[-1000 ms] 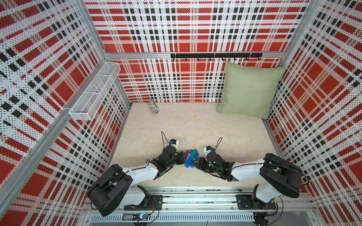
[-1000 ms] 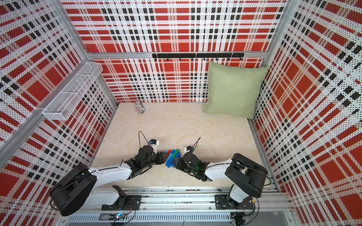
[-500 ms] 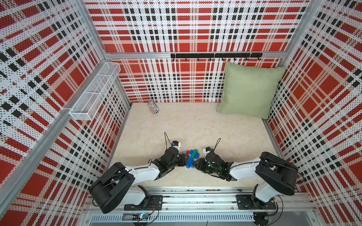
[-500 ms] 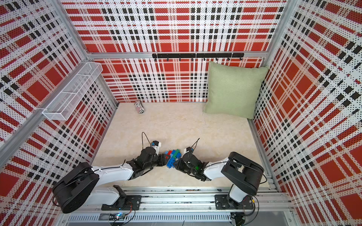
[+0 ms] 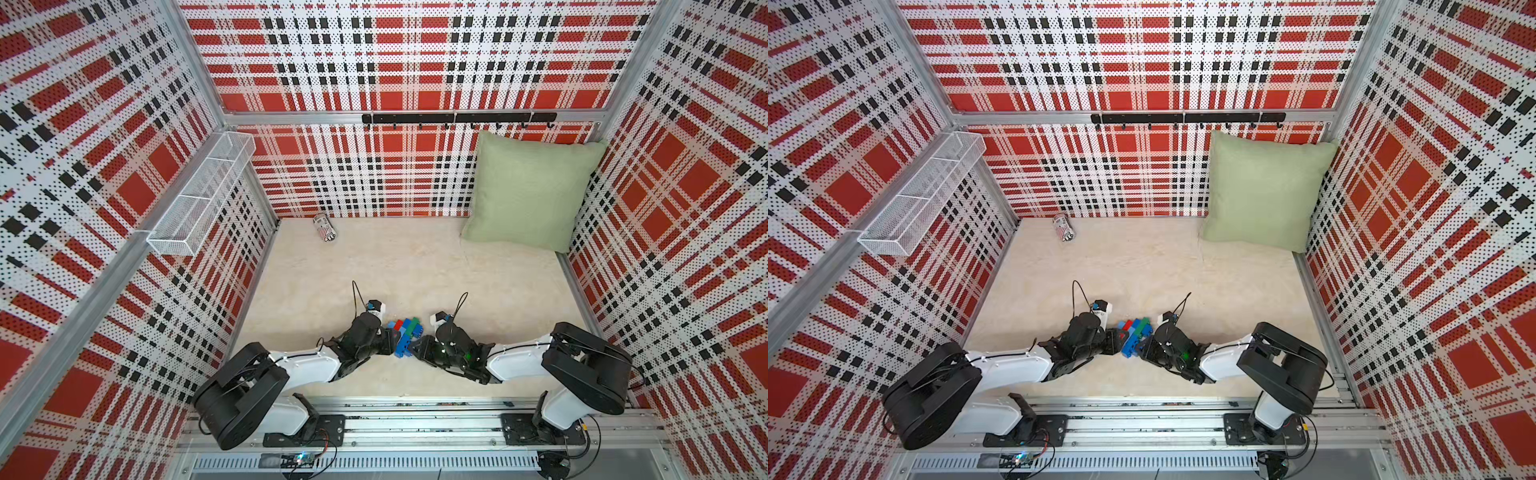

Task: Assemble a heart with lego
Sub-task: Assemble the lego brick with the lego brick.

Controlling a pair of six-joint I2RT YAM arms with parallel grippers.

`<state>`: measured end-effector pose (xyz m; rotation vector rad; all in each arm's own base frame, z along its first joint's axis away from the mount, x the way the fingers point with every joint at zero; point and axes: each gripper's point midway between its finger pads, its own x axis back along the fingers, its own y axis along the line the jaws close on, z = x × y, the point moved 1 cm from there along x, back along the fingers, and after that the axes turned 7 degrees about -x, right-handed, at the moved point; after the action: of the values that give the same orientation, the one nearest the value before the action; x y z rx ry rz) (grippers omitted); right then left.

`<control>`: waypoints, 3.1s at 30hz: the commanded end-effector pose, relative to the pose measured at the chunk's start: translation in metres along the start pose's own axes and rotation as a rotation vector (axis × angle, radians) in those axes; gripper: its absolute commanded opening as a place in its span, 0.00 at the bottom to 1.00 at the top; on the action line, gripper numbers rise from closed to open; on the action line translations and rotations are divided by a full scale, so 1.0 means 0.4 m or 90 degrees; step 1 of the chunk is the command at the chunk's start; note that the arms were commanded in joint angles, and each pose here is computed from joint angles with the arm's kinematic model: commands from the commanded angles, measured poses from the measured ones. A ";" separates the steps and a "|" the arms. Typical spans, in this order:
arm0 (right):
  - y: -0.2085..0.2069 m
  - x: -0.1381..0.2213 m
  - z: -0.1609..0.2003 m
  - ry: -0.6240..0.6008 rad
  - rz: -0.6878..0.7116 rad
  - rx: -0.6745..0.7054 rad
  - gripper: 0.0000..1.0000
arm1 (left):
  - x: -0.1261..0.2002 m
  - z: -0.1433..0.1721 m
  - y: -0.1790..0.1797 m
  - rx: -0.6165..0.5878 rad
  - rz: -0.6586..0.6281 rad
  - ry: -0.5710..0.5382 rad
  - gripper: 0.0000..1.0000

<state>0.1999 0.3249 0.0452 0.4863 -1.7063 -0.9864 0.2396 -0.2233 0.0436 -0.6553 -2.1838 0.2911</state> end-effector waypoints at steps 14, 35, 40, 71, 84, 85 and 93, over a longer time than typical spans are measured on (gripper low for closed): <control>0.049 -0.011 0.020 -0.001 -0.006 -0.021 0.26 | 0.017 0.063 -0.091 0.049 0.070 0.030 0.45; 0.114 -0.027 0.074 0.018 -0.050 0.010 0.26 | 0.036 0.097 -0.184 0.085 0.136 0.038 0.46; 0.091 -0.038 0.076 0.018 -0.023 0.018 0.26 | 0.024 0.097 -0.195 0.096 0.126 0.032 0.46; 0.049 0.016 -0.004 -0.114 -0.011 -0.126 0.28 | 0.056 0.139 -0.207 0.115 0.159 0.038 0.46; 0.075 0.015 0.033 -0.019 -0.048 -0.031 0.28 | 0.041 0.091 -0.159 0.128 0.137 -0.004 0.46; 0.085 0.013 0.041 -0.005 -0.062 -0.015 0.28 | 0.037 0.091 -0.152 0.127 0.130 -0.004 0.46; 0.039 0.016 0.065 0.067 -0.043 0.031 0.28 | 0.026 0.078 -0.130 0.071 0.118 0.006 0.45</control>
<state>0.2134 0.3084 0.0464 0.3550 -1.8263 -1.0216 0.1998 -0.2373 0.0415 -0.6259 -2.1479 0.5385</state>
